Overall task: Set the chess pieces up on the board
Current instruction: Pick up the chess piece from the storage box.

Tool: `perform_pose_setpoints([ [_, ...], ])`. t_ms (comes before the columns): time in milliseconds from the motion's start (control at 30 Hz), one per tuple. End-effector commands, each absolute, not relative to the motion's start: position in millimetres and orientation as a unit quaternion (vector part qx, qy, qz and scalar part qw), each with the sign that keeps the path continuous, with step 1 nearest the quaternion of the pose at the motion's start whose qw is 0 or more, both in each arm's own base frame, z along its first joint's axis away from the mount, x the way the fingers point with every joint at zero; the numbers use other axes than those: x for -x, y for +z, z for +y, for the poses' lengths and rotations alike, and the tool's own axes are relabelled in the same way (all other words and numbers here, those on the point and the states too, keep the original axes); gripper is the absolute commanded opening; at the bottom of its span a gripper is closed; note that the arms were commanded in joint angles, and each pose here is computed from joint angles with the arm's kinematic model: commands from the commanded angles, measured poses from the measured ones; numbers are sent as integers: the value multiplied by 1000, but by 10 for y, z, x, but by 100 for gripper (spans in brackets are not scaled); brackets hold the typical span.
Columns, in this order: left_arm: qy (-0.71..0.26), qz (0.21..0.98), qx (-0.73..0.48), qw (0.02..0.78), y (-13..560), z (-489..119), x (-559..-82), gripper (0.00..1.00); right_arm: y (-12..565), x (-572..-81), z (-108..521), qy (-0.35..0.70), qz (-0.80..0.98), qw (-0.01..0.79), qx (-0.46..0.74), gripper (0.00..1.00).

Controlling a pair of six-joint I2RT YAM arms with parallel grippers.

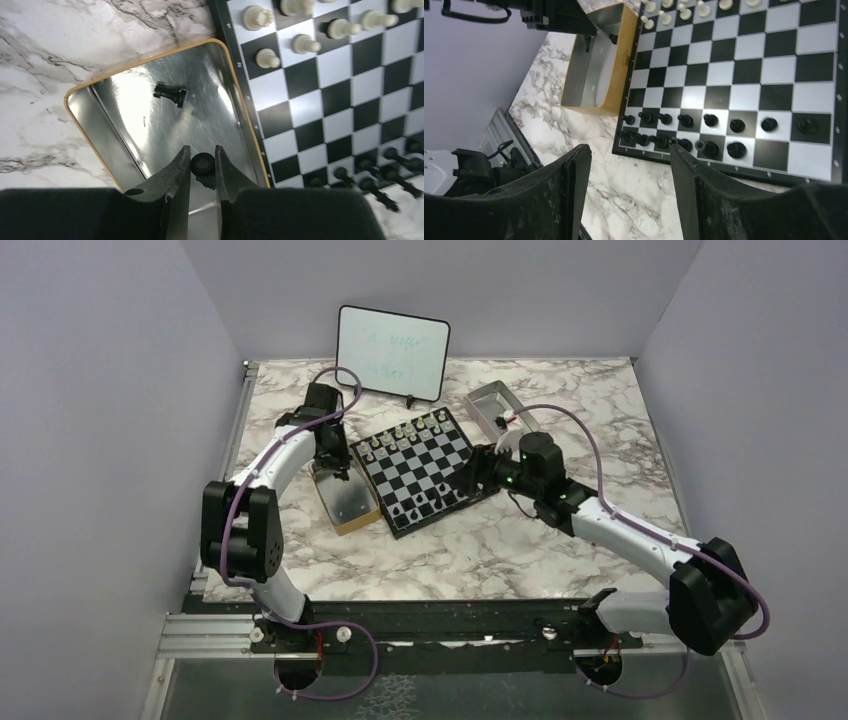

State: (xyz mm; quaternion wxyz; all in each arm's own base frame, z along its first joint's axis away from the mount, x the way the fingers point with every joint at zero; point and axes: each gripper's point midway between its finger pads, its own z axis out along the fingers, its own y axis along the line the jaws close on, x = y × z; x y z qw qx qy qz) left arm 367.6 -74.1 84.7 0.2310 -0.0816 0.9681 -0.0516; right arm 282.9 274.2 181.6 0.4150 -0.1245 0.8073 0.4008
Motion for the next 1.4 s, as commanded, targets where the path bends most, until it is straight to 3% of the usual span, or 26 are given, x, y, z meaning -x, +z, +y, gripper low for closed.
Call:
perform_pose_setpoints([
  [0,-183,944,101,254,1466,-1054,-3674,16,2278,-2968,3150,419,737,504,166,64],
  [167,-261,926,96,254,1777,-1294,-3557,16,2550,-2918,3488,365,629,611,314,66],
  [300,-281,924,90,244,1789,-1350,-3423,16,2446,-2652,3690,304,457,657,517,63],
  [400,-299,922,81,232,1786,-1400,-3307,16,2308,-2552,3797,214,349,685,603,63],
  [700,-335,916,59,213,1782,-1488,-3012,16,2111,-2446,4124,111,185,679,702,48],
  [1367,-350,919,40,176,1635,-1522,-2732,16,1586,-2481,4555,-22,90,583,808,45],
])
